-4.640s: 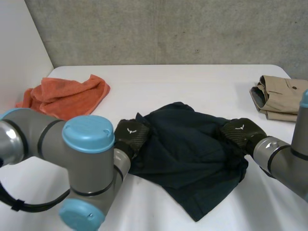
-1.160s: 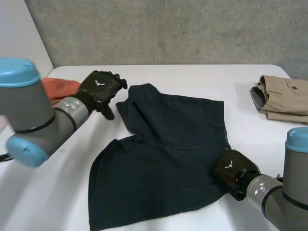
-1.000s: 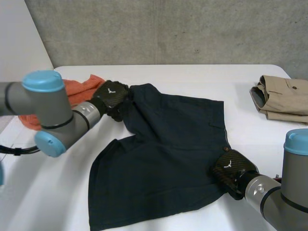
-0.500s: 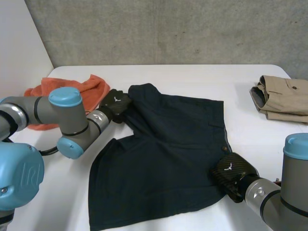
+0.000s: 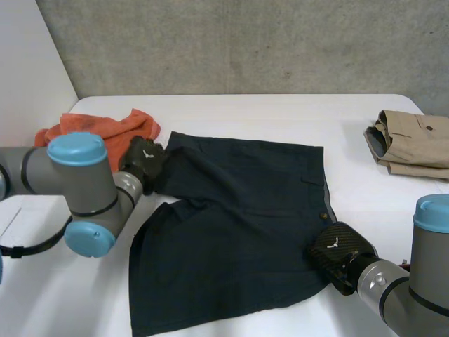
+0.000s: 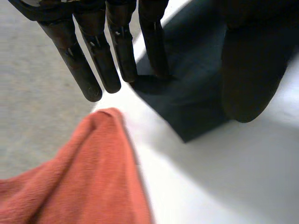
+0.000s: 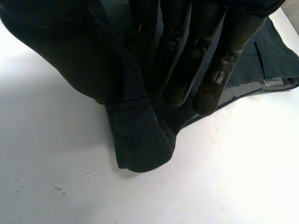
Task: Fold the laundry.
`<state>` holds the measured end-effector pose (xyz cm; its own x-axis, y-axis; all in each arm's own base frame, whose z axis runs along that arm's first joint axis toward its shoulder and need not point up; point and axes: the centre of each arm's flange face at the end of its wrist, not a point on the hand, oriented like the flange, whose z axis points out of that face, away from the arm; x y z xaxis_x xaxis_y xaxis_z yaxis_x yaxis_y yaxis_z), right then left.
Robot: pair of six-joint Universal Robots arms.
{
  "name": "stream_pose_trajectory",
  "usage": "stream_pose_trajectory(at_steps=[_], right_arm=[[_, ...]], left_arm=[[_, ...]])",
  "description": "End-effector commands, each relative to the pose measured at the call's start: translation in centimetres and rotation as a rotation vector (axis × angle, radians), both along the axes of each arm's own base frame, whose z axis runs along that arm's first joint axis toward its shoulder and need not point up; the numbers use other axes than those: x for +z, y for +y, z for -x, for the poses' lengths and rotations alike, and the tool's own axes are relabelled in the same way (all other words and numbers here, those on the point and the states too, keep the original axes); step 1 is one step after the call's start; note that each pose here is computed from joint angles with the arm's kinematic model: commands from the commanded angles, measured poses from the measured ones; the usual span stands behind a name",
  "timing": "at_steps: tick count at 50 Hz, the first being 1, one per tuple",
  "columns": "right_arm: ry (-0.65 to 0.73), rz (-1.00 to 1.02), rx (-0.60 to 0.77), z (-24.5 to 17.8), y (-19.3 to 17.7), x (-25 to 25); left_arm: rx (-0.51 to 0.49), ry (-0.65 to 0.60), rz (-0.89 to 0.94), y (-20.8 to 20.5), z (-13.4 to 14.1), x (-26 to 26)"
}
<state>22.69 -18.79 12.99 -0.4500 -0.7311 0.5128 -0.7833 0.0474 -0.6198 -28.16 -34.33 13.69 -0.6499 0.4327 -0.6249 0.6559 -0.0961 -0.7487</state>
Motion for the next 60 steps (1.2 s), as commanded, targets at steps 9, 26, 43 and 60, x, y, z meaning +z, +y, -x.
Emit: stream_pose_trajectory(at_steps=[9, 26, 43, 60], right_arm=[[-0.002, 0.004, -0.003, 0.1, 0.0, -0.2], [0.002, -0.001, -0.005, 0.2, 0.1, -0.3], [0.001, 0.002, -0.003, 0.1, 0.1, -0.4], [0.002, 0.0, -0.003, 0.2, 0.2, -0.5]], left_arm=[[-0.097, 0.32, -0.084, -2.4, 0.7, 2.6], [-0.113, 0.167, -0.14, -1.9, 0.5, -1.3], [-0.089, 0.079, -0.147, -1.7, -0.1, -2.2], [-0.082, 0.073, -0.161, -1.7, -0.2, -2.8]])
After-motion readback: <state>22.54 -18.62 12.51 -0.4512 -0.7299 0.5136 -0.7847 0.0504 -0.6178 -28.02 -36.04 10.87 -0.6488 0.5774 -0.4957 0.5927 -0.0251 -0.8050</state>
